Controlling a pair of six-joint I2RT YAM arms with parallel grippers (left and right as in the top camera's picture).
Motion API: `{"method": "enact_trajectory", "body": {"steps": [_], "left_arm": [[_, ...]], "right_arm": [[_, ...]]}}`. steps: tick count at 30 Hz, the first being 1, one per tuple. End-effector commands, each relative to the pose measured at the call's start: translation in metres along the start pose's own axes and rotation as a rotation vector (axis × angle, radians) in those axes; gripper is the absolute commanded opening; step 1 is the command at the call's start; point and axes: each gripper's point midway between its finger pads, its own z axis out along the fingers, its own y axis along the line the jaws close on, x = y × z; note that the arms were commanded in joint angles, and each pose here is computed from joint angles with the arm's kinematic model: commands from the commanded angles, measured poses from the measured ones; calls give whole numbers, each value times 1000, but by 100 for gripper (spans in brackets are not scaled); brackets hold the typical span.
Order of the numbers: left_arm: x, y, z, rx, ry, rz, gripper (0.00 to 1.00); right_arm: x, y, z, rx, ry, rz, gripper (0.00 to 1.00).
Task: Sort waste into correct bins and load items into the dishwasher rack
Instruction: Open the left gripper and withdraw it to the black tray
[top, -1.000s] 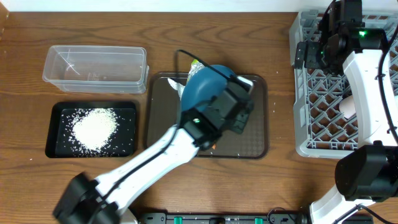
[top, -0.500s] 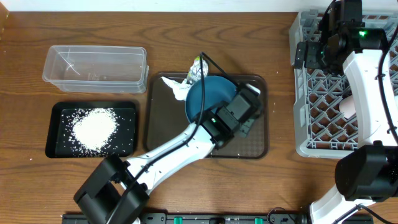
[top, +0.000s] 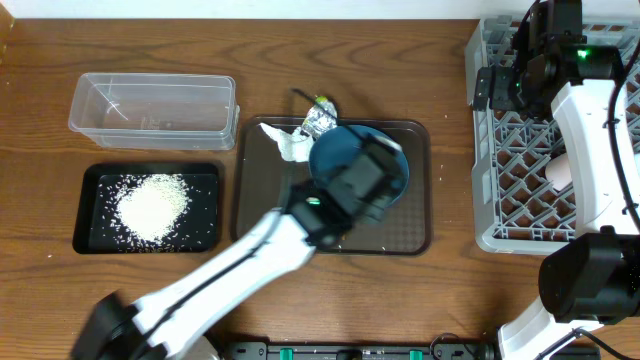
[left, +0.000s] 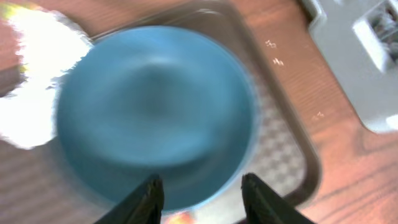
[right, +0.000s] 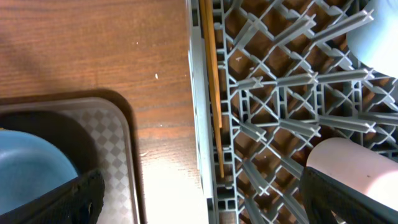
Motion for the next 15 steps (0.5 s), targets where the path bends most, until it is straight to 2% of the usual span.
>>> {"method": "enact_trajectory", "body": {"steps": [1,6,8,9,12,15], "left_arm": [[-20,55,-40,-82,-72,-174,49],[10,153,-84,-275,-16,-410,75],[28,183,-94,-345,32,-489,89],[36,195,-97,-373,53,-527,93],[61,223,-103,-454,110,-699,95],[80,240,-105,-506,158,-812,96]], "right_arm": [[-2,2,0,-17,-6,40,99],[-1,40,-5,-239,21,123,99],[10,65,-14,-392,84,130,99],[13,80,-20,-481,106,141,99],[19,117,-30,-634,121,66,99],[27,137,-22,-579,92,-67,99]]}}
